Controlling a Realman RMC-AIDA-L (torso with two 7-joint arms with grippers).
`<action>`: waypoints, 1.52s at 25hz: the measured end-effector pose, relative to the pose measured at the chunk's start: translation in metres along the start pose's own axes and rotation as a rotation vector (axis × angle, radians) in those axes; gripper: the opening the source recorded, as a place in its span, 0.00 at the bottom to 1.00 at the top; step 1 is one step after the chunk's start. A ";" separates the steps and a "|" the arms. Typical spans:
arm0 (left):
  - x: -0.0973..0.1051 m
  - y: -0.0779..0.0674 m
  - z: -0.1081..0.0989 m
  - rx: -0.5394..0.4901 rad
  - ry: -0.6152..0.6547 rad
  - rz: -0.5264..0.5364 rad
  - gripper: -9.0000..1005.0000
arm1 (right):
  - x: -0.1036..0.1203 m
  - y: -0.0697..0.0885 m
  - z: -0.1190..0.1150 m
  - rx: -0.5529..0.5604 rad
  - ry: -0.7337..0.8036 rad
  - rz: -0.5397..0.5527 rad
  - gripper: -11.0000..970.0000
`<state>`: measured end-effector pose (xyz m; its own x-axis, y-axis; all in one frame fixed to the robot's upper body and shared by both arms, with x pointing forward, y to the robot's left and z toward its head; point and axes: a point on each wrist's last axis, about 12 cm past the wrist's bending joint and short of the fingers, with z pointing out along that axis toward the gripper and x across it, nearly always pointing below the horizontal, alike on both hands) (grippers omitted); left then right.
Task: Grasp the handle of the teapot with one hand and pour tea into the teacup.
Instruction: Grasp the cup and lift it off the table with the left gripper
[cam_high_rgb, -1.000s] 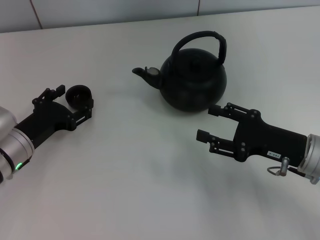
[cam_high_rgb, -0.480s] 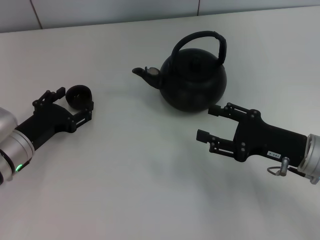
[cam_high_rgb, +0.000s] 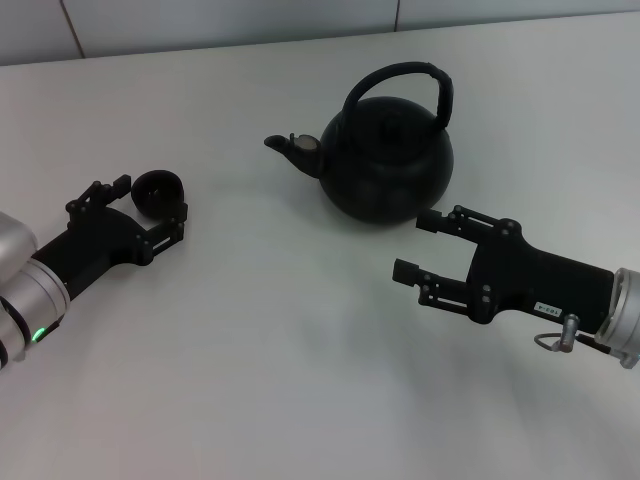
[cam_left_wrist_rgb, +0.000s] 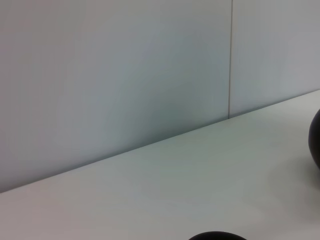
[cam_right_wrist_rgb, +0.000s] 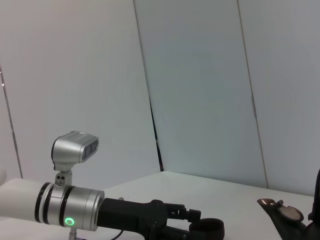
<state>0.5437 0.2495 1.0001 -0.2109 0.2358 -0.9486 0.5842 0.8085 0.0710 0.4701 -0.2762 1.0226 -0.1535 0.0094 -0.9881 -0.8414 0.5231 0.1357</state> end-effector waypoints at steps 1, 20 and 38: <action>0.000 0.000 0.000 0.000 0.000 0.001 0.84 | 0.000 0.000 0.000 0.000 0.000 0.000 0.76; -0.005 0.001 0.008 0.000 0.015 0.008 0.74 | 0.000 -0.001 -0.001 0.006 0.002 0.000 0.76; -0.013 -0.016 0.007 0.136 -0.061 0.030 0.68 | -0.001 -0.002 -0.001 0.009 -0.001 -0.003 0.77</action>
<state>0.5433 0.2297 1.0094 -0.1463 0.2219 -0.9640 0.6909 0.7204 0.0610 0.4716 -0.2780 1.0232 -0.1509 0.0085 -0.9885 -0.8371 0.5307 0.1323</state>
